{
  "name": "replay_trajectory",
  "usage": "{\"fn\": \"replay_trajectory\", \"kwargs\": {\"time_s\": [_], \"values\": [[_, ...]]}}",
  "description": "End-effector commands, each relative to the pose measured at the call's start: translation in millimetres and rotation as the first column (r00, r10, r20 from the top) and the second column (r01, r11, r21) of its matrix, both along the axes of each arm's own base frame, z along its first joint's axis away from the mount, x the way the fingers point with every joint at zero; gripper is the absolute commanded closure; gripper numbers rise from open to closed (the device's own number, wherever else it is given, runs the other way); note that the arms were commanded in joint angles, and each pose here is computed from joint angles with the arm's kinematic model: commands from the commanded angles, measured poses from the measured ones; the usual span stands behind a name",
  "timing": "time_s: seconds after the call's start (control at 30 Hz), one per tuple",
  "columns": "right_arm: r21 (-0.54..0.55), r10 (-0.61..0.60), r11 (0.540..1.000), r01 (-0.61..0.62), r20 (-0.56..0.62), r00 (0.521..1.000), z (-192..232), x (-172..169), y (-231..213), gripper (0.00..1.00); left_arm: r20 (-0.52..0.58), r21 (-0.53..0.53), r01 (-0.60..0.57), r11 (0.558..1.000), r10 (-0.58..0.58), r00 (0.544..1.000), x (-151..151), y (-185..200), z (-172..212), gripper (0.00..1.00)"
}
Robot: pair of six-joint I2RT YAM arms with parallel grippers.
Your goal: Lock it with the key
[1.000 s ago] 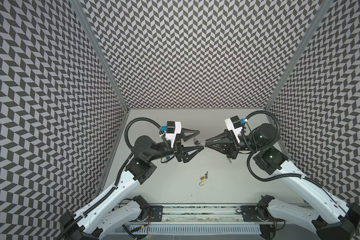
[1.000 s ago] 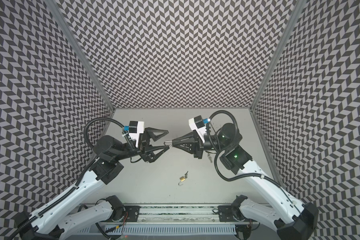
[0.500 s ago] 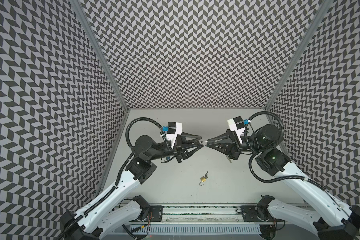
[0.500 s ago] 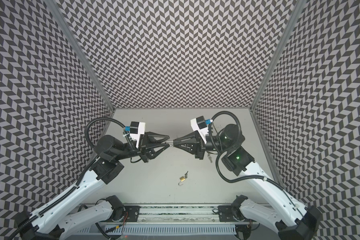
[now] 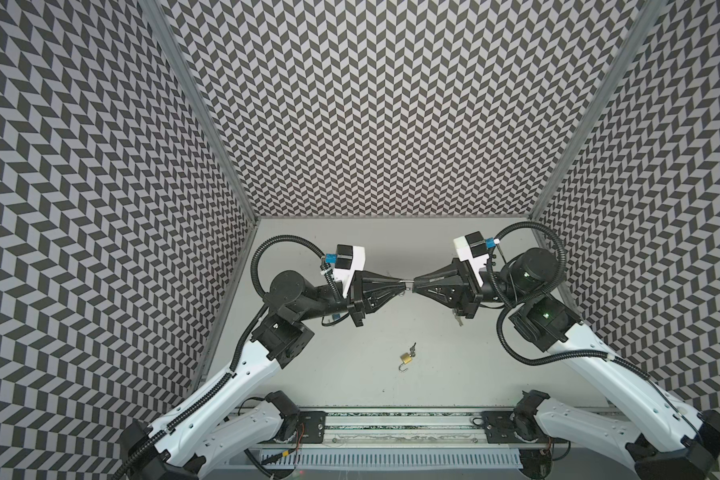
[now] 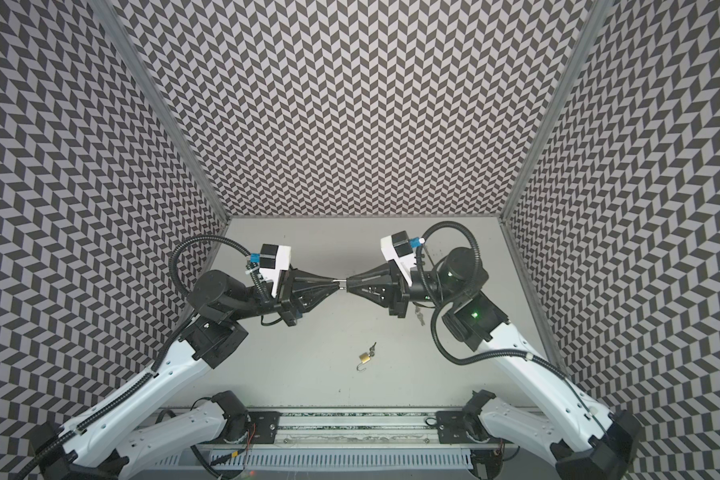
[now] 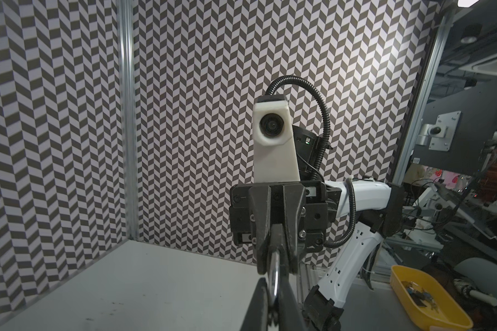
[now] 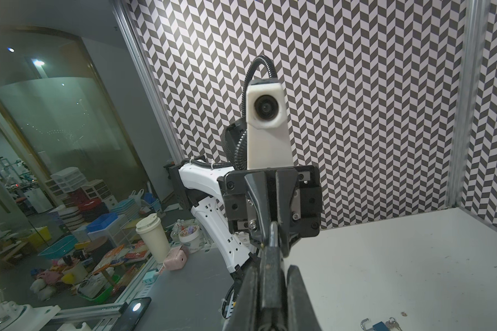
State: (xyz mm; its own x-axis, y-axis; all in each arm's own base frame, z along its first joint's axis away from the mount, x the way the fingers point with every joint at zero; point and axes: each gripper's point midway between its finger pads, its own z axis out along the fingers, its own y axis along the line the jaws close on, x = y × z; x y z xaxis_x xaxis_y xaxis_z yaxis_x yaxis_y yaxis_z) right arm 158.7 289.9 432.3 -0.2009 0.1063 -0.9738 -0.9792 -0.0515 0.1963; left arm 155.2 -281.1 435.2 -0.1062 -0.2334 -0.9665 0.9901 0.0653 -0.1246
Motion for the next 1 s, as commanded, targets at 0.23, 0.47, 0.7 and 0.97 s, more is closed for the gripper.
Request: {"fn": "replay_trajectory", "kwargs": {"time_s": [0.23, 0.47, 0.7, 0.97], "values": [[0.079, -0.086, 0.994, 0.080, 0.086, 0.993, 22, 1, -11, 0.46, 0.047, -0.078, -0.035, 0.996, 0.038, 0.998, -6, 13, 28, 1.00], [0.126, -0.210, 0.972, 0.200, 0.075, 0.975, 27, 10, -25, 0.47, 0.046, -0.075, -0.038, 0.996, 0.041, 0.998, -5, 13, 27, 1.00], [0.128, -0.228, 0.968, 0.217, 0.081, 0.970, 29, 10, -30, 0.58, 0.052, -0.074, -0.035, 0.997, 0.039, 0.998, -6, 14, 27, 1.00], [0.112, -0.234, 0.968, 0.225, 0.075, 0.969, 24, 11, -32, 0.63, 0.055, -0.081, -0.044, 0.996, 0.049, 0.997, -7, 18, 29, 1.00]]}}
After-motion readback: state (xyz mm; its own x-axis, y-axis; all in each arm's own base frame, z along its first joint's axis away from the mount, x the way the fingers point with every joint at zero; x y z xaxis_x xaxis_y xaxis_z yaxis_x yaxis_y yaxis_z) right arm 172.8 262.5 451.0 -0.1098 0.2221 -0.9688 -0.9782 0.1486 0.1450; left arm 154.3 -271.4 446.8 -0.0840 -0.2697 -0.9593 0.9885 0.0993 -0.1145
